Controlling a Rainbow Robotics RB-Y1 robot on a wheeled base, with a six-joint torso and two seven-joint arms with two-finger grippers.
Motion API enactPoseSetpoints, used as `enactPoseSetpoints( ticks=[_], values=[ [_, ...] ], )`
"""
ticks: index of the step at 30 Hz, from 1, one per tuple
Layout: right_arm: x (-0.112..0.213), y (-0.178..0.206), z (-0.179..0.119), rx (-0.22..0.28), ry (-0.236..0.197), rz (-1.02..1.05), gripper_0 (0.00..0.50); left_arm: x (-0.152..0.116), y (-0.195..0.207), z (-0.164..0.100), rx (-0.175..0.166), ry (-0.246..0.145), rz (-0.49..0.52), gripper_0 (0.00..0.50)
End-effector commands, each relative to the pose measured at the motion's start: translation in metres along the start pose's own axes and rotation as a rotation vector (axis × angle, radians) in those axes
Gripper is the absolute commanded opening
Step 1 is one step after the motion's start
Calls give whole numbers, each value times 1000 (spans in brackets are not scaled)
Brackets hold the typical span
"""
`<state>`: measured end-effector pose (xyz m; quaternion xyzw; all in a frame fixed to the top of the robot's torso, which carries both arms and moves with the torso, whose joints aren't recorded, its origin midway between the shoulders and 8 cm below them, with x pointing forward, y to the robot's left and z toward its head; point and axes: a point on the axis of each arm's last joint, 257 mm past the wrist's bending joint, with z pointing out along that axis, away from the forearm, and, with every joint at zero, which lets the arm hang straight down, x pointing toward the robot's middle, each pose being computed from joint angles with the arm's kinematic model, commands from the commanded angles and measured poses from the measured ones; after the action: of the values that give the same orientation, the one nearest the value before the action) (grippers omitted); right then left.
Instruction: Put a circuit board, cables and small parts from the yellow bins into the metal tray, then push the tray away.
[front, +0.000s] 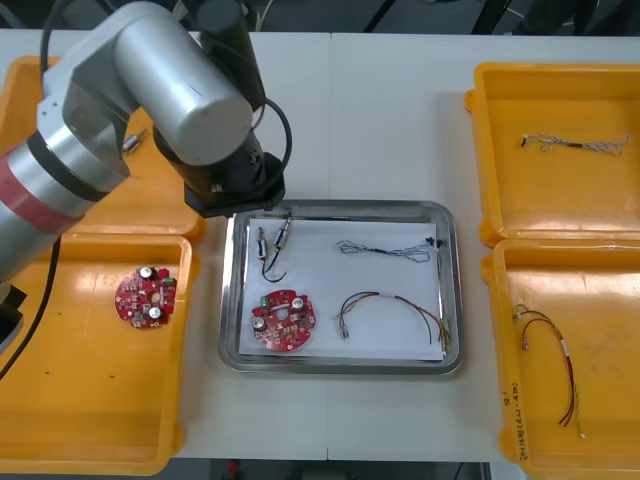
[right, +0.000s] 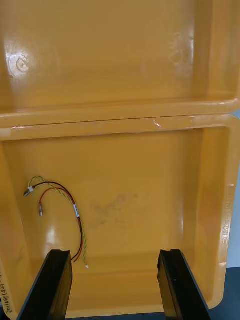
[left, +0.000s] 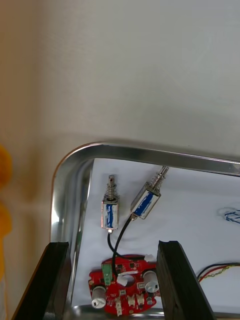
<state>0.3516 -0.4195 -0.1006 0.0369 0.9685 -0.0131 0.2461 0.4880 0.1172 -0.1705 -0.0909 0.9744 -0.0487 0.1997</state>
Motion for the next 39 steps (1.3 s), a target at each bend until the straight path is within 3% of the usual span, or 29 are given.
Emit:
enactPoseSetpoints(
  ticks=[1, 4, 10, 18, 25, 35, 39],
  values=[
    [4, 3, 0, 6, -1, 22, 500, -27, 22, -42, 9, -38, 117, 500],
    [5, 3, 1, 4, 0, 23, 500, -34, 38, -57, 1, -33, 137, 500],
    [4, 3, 0, 5, -1, 20, 500, -45, 73, -80, -45, -28, 158, 500],
    [4, 3, 0, 5, -2, 21, 500, -65, 95, -109, 20, -62, 143, 500],
    [4, 3, 0, 7, 0, 23, 500, -74, 130, -124, 42, -114, 165, 500],
    [6, 4, 1, 6, 5, 12, 500, -76, 178, -138, 21, -158, 170, 500],
    [7, 6, -1, 21, 22, -29, 500, -72, 197, -137, 8, -154, 155, 500]
  ],
)
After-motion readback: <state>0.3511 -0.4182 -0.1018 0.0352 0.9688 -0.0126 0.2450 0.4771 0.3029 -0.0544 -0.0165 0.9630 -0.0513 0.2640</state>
